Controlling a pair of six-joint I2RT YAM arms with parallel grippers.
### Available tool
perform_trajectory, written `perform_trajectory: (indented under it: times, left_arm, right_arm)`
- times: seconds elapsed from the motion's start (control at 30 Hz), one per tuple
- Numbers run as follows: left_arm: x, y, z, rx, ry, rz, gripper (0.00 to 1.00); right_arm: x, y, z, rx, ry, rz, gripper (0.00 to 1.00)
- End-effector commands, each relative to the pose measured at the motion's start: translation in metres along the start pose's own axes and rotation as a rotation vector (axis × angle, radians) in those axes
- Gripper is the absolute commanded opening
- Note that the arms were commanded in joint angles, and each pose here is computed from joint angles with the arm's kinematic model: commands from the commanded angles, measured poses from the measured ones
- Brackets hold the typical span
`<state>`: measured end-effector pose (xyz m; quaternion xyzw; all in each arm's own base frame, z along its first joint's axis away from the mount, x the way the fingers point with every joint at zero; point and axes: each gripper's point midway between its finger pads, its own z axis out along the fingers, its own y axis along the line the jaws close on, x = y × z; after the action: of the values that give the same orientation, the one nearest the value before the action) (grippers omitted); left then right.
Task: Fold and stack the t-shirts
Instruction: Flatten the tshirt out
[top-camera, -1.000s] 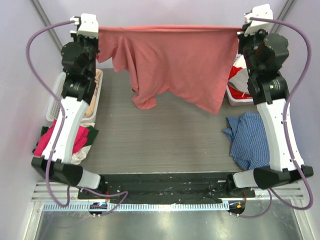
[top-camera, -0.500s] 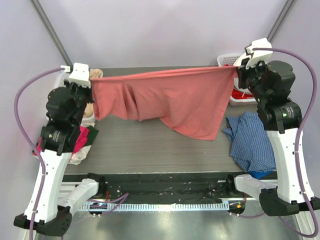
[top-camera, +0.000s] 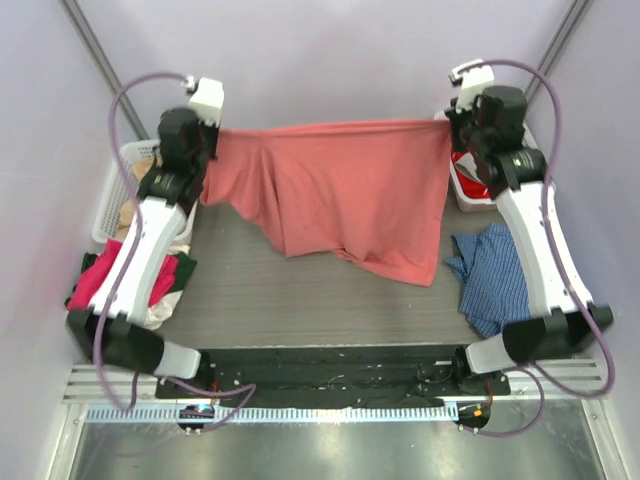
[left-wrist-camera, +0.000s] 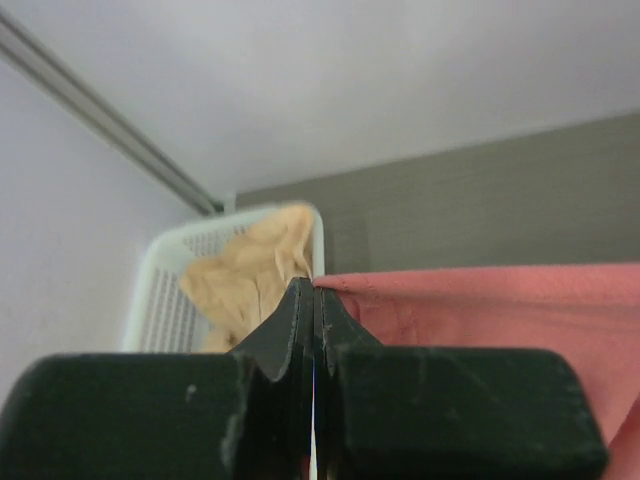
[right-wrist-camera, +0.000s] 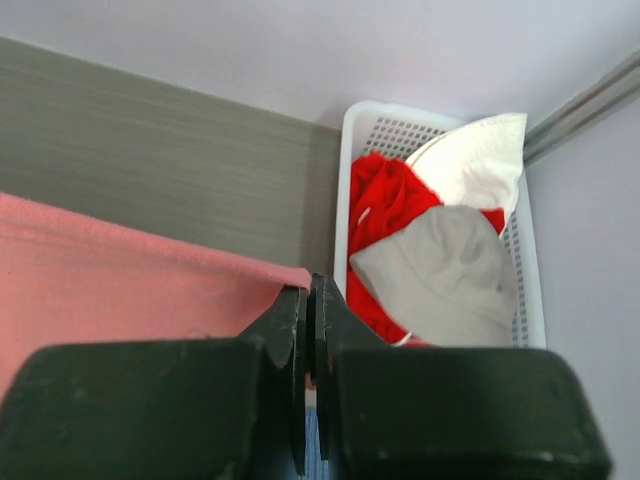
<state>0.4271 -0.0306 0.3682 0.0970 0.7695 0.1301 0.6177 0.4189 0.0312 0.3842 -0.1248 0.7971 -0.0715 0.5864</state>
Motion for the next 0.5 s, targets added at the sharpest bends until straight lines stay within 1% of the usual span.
perform_trajectory:
  times: [0.0,0.03,0.1,0.13,0.17,0.2,0.23,0.3,0.33,0.4,0.43,0.47]
  left_arm:
    - [-0.090,0.071,0.044,-0.292,-0.190,-0.060,0.00]
    - [-0.115,0.078,0.057,-0.321,-0.240,-0.078,0.00]
    - [-0.143,0.090,0.062,-0.360,-0.297,-0.096,0.00]
    - [-0.176,0.103,0.049,-0.385,-0.379,-0.125,0.00]
    - [-0.175,0.100,0.064,-0.388,-0.374,-0.119,0.00]
    - [-0.185,0.104,0.061,-0.401,-0.402,-0.116,0.00]
    - [-0.201,0.112,0.052,-0.419,-0.451,-0.128,0.00]
    - [-0.221,0.118,0.041,-0.433,-0.534,-0.145,0.00]
    - [-0.222,0.118,0.040,-0.435,-0.552,-0.141,0.00]
    - [-0.243,0.126,0.016,-0.443,-0.654,-0.165,0.00]
    - [-0.238,0.122,0.021,-0.437,-0.655,-0.151,0.00]
    - [-0.245,0.124,0.014,-0.442,-0.699,-0.162,0.00]
  right_arm:
    - [-0.084,-0.069,0.023,0.273,-0.188,-0.016,0.01]
    - [-0.095,-0.075,0.026,0.299,-0.202,-0.014,0.01]
    - [-0.124,-0.086,0.033,0.335,-0.257,-0.019,0.01]
    - [-0.132,-0.090,0.032,0.350,-0.274,-0.022,0.01]
    - [-0.139,-0.094,0.032,0.369,-0.286,-0.025,0.01]
    - [-0.150,-0.099,0.030,0.388,-0.316,-0.024,0.01]
    - [-0.158,-0.102,0.026,0.404,-0.344,-0.026,0.01]
    - [-0.166,-0.106,0.021,0.420,-0.375,-0.031,0.01]
    - [-0.178,-0.110,0.008,0.439,-0.429,-0.022,0.01]
    - [-0.181,-0.111,0.003,0.445,-0.453,-0.022,0.01]
    - [-0.191,-0.115,-0.010,0.462,-0.501,-0.012,0.01]
    - [-0.195,-0.117,-0.016,0.470,-0.521,-0.016,0.01]
